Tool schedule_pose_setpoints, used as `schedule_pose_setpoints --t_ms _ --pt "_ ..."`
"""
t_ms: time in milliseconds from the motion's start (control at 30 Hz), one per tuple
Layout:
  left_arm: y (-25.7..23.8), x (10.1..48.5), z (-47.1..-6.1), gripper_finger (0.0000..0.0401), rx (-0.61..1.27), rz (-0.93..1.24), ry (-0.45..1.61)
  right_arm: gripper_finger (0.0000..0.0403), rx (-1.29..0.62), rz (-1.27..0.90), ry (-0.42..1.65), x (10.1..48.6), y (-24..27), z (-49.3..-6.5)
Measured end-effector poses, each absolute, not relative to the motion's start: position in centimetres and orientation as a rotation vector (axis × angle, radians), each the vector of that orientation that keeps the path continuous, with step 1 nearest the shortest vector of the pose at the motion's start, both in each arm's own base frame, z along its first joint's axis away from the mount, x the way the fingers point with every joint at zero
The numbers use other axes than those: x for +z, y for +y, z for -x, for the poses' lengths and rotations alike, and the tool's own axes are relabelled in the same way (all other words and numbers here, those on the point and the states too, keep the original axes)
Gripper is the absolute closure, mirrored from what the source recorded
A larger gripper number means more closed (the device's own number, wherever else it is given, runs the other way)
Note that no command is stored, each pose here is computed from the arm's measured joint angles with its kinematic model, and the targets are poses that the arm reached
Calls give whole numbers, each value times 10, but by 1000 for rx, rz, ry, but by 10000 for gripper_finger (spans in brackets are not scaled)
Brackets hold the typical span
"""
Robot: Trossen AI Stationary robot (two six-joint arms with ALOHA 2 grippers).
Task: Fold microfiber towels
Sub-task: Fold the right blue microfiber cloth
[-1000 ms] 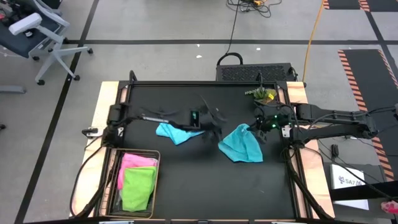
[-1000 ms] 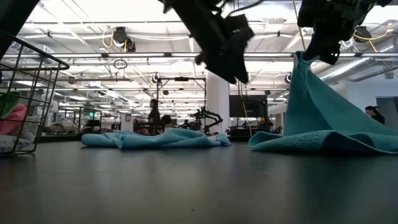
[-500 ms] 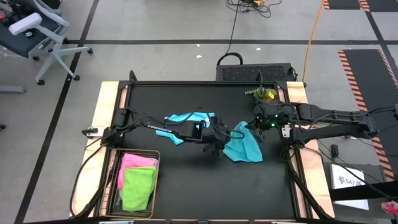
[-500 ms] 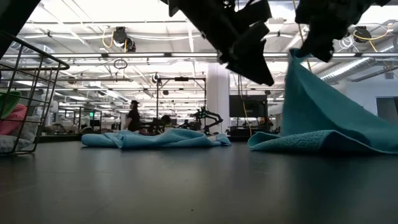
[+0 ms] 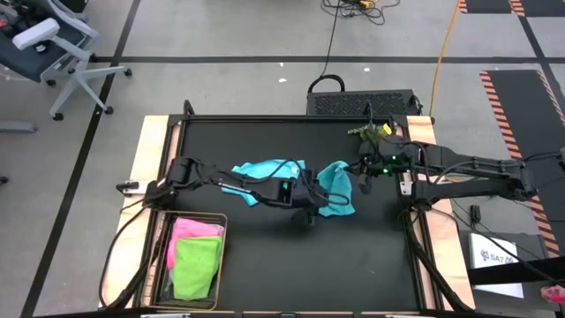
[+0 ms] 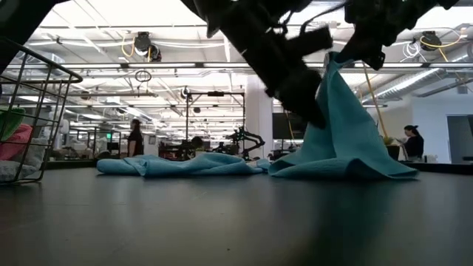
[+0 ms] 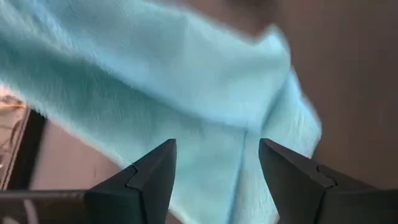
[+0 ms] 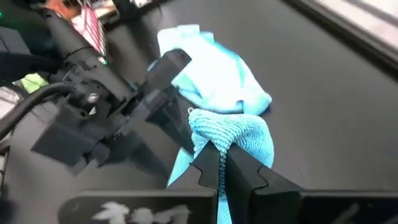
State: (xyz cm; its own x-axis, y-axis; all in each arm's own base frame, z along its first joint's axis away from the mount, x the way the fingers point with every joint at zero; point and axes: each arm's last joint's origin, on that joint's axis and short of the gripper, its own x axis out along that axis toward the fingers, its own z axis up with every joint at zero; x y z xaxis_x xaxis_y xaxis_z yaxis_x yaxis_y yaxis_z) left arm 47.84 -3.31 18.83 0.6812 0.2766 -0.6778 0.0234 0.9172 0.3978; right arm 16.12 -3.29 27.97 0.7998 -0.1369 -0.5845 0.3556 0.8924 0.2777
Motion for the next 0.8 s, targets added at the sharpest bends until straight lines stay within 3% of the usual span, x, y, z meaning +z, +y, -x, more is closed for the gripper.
schedule_pose_setpoints --t_ms 200,433,800 --pt "-35 161 -476 169 113 -466 935 403 -265 -415 725 269 -31 -156" --pt "-35 155 -480 169 123 -502 921 403 -185 -529 821 246 -26 -152" --pt "-22 146 -482 169 147 -552 945 403 -176 -563 743 232 -27 -158"
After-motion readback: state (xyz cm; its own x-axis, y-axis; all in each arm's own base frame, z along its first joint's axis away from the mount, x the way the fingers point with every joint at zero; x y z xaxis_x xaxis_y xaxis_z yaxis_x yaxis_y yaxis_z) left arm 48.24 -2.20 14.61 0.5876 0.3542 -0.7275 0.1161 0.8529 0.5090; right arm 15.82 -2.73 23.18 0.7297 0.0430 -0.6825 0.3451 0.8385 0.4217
